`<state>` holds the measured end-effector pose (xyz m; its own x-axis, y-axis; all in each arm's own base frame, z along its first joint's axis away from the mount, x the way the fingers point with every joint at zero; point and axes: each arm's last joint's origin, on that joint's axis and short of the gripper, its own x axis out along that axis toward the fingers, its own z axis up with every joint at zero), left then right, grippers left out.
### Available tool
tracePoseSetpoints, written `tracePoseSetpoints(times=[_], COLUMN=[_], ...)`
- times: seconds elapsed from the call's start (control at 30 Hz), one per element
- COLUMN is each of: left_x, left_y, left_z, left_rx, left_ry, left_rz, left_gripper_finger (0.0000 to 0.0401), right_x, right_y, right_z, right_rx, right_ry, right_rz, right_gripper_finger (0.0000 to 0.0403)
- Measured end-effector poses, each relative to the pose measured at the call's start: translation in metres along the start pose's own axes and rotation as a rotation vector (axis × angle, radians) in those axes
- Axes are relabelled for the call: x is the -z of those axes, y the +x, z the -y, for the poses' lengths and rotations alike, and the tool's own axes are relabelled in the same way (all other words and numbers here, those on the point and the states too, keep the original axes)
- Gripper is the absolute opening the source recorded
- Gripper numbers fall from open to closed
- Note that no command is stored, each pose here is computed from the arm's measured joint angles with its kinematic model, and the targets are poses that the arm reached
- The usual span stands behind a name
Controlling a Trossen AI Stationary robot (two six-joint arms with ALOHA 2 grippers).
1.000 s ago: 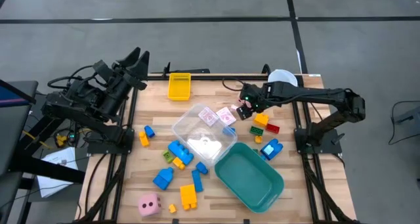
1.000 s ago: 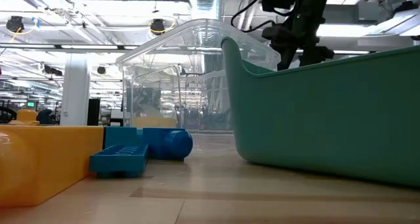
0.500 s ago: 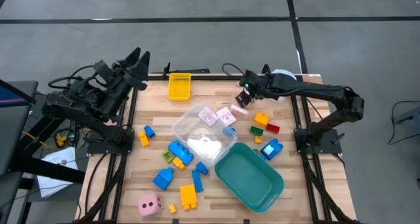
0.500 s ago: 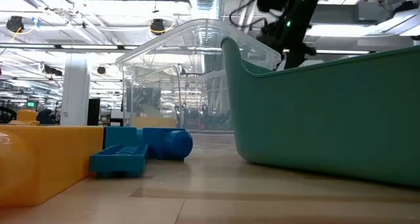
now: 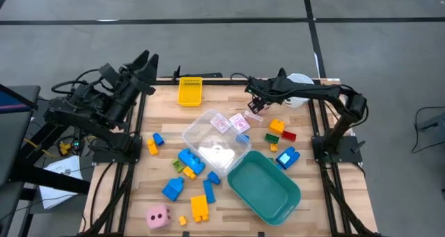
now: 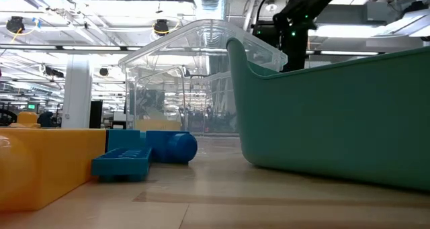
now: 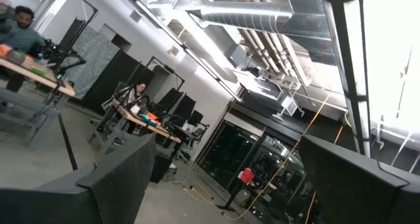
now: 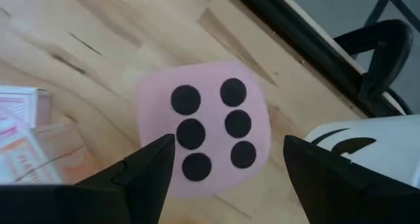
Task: Pick & Place Toys
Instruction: Put the pink die into the green bin
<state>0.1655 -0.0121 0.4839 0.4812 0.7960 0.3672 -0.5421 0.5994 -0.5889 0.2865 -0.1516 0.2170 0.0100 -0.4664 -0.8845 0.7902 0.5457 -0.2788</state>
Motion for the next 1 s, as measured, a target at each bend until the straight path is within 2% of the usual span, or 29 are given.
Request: tracePoseSetpoints(times=[0.17,0.37,0.43,0.5,0.67,0.77,1.0], left_x=[0.0,0.0,0.0,0.0,0.0,0.0,0.003], left_y=[0.005,0.006,0.006,0.006,0.006,0.006,0.004], left_z=[-0.004,-0.004,-0.005,-0.005,-0.004,-0.004,-0.002], left_rx=[-0.033,-0.041,-0.041,-0.042,-0.041,-0.041,-0.028], left_ry=[-0.048,-0.054,-0.053,-0.053,-0.068,-0.071,-0.053], left_rz=[0.02,0.026,0.026,0.026,0.026,0.025,0.0], left_gripper_finger=[0.0374,0.0374,0.0374,0.0374,0.0374,0.0374,0.0374], right_x=[-0.003,0.003,0.004,0.003,0.015,0.04,0.097], right_y=[0.004,0.0,-0.003,-0.012,-0.039,-0.036,-0.022], right_z=[0.006,0.01,0.007,0.003,0.004,0.018,0.045], right_rx=[0.017,-0.031,-0.042,-0.094,-0.377,-0.397,-0.502], right_ry=[0.07,-0.041,-0.05,-0.046,0.012,0.056,0.081], right_rz=[0.011,-0.071,-0.06,0.045,0.334,0.403,0.726], right_gripper_finger=[0.0277,0.0277,0.0277,0.0277,0.0277,0.0277,0.0277])
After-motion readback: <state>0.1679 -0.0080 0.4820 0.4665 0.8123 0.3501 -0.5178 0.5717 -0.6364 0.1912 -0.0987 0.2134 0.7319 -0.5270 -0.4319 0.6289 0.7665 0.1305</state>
